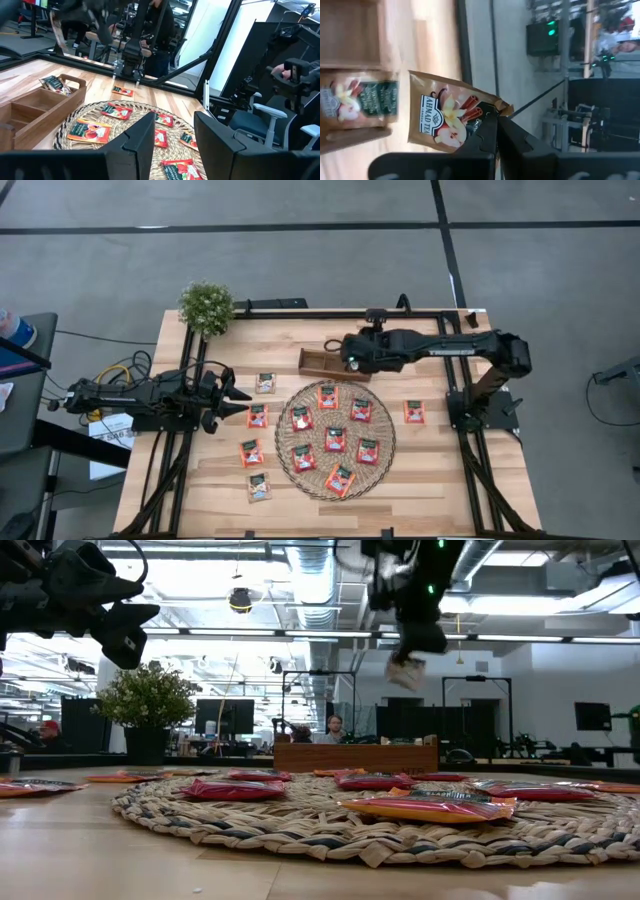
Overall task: Pick & Place Tea
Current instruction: Put the brown tea bag into the right section of the wooden organizer
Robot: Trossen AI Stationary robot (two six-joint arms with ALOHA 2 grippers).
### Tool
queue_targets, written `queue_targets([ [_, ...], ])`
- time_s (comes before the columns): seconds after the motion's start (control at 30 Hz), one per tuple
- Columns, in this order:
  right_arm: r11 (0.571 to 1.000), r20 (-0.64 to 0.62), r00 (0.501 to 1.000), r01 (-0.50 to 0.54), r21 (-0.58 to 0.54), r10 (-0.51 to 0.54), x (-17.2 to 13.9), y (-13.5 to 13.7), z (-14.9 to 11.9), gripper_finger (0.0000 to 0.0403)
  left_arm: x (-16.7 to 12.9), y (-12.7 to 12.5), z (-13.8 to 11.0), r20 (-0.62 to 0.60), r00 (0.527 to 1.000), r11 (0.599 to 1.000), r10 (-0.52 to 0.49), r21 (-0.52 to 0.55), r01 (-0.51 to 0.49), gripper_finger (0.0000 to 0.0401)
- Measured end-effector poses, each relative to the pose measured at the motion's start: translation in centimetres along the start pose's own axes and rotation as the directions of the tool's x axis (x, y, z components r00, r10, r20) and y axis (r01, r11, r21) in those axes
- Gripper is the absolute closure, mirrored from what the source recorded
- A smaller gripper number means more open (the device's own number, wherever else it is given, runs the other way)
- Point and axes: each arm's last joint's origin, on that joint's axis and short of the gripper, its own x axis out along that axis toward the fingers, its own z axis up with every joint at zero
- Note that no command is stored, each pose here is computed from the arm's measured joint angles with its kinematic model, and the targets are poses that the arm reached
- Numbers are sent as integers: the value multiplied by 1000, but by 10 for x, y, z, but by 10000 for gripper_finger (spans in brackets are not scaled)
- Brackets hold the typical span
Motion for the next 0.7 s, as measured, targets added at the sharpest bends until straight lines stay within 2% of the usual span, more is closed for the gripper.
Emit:
queue_targets([
  [0.33,983,-85,996,-49,-176,34,32,57,26,403,0,1,-1,-5,1000,1000,24,-1,-24,273],
  [0.43,980,-111,993,-57,-191,36,40,67,28,403,0,1,-1,-6,1000,1000,26,-1,-26,273],
  [0.7,993,-117,993,-31,-117,18,43,73,30,403,0,1,-1,-4,999,999,34,14,-34,273],
])
